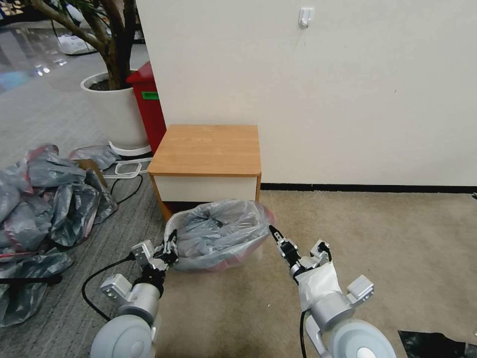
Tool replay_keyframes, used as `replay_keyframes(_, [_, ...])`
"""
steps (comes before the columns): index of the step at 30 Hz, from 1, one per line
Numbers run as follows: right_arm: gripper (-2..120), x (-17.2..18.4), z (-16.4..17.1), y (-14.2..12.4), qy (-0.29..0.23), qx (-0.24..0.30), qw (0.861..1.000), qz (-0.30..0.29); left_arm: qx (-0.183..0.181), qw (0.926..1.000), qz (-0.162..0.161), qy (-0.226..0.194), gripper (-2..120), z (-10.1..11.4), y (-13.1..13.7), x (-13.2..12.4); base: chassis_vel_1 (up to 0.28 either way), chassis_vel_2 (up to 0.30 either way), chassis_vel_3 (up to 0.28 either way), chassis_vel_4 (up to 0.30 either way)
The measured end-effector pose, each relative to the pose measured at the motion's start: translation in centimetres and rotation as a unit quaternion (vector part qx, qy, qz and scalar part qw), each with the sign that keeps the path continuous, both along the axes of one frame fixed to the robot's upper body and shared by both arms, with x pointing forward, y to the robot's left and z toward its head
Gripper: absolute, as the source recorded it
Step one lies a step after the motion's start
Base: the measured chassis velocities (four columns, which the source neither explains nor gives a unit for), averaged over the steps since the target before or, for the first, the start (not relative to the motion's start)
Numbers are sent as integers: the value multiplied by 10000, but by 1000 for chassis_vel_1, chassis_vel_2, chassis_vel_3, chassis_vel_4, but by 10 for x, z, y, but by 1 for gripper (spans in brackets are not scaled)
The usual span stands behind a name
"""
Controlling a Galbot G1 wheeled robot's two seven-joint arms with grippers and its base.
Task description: Pick up the garbage bag from the table and place it over the trash can.
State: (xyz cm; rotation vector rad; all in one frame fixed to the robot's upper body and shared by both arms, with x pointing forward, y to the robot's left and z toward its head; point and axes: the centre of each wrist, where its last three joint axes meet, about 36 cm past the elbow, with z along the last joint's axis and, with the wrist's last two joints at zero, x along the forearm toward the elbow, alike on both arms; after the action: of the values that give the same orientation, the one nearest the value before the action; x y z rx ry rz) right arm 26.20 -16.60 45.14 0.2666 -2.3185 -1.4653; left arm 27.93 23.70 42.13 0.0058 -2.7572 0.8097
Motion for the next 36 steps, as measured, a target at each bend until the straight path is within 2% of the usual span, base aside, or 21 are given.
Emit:
replay_keyframes(4, [0, -5, -5, -5, 91, -229, 9997, 48, -248, 9996, 26, 106, 7, 5, 0, 0, 0, 0, 0, 0])
replay_keyframes(12, [0, -7, -20, -7, 63, -711, 9974, 92, -387, 9991, 3, 143, 7, 10, 0, 0, 0, 0, 0, 0])
replay_keyframes(23, [0, 27, -47, -2, -259, -1279, 9913, 160, -452, 9988, -55, 186, 7, 13, 1, -3, 0, 0, 0, 0])
replay_keyframes(36, [0, 44, -69, -12, -121, -1750, 9833, 476, -659, 9974, -187, 231, 7, 23, 2, -5, 0, 0, 0, 0])
